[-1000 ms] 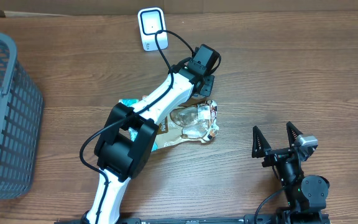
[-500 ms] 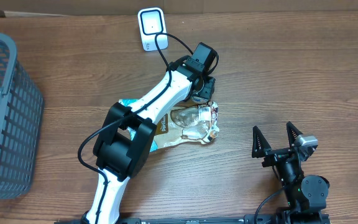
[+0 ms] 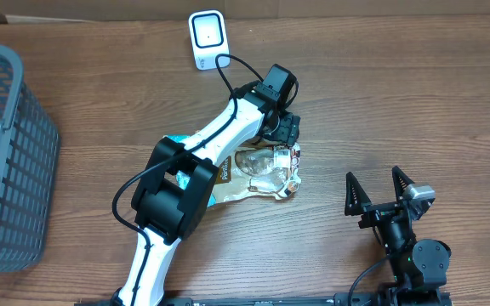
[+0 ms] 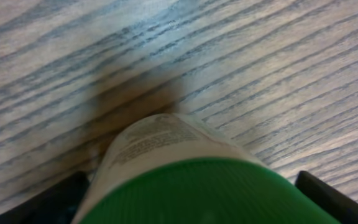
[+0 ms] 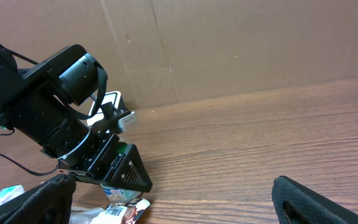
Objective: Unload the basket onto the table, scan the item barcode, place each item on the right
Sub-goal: 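Lower the green-capped jar onto the table behind the snack bag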
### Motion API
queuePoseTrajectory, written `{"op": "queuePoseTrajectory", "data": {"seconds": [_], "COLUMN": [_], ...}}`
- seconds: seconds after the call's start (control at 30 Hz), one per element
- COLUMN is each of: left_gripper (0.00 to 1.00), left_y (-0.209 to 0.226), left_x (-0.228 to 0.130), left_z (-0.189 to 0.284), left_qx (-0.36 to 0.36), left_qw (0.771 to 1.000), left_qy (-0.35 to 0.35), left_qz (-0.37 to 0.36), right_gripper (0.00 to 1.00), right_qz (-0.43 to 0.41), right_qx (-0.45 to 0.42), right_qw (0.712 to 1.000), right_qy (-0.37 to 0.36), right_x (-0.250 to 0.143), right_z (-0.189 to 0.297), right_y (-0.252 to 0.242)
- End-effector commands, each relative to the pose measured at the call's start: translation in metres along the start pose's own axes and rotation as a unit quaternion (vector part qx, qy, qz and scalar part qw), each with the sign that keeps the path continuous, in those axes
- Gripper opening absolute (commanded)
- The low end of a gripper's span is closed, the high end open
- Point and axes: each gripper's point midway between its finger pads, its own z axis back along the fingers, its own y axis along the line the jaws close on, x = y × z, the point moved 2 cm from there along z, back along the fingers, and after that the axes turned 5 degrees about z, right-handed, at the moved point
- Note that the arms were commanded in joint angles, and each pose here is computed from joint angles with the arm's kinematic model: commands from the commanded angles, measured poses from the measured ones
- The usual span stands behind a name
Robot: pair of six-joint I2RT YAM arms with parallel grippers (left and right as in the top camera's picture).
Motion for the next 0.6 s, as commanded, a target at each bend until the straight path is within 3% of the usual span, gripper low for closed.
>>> {"op": "queuePoseTrajectory", "data": {"seconds": [0.0, 0.07, 0.3, 0.57], "left_gripper": [0.96, 1.0, 0.99, 1.0], "left_y": [0.003, 0.001, -0.007, 0.021], "left_x": [0.0, 0.008, 0.037, 0.045], "left_z": [0.006, 0.017, 0.08, 0.155], "left_qx": [-0.003, -0.008, -0.017, -0.014], "left_qw": [1.0, 1.0, 0.996, 0.993], "left_qy": [0.007, -0.006, -0.08, -0.116], "left_qz": [0.003, -0.005, -0.03, -0.004], "right_gripper": [1.0, 1.0, 1.0, 1.0], "right_qz": [-0.006, -0.006, -0.006, -0.006], "right_qx": [-0.005, -0.005, -0.005, -0.005], "right_qw": [1.0, 1.0, 1.0, 1.0], "right_qy": [0.002, 0.002, 0.002, 0.002], "right_x": [-0.003, -0.003, -0.003, -0.003], "right_z": [-0.001, -0.001, -0.001, -0.001], "right_y": [-0.002, -0.002, -0.002, -0.002]}}
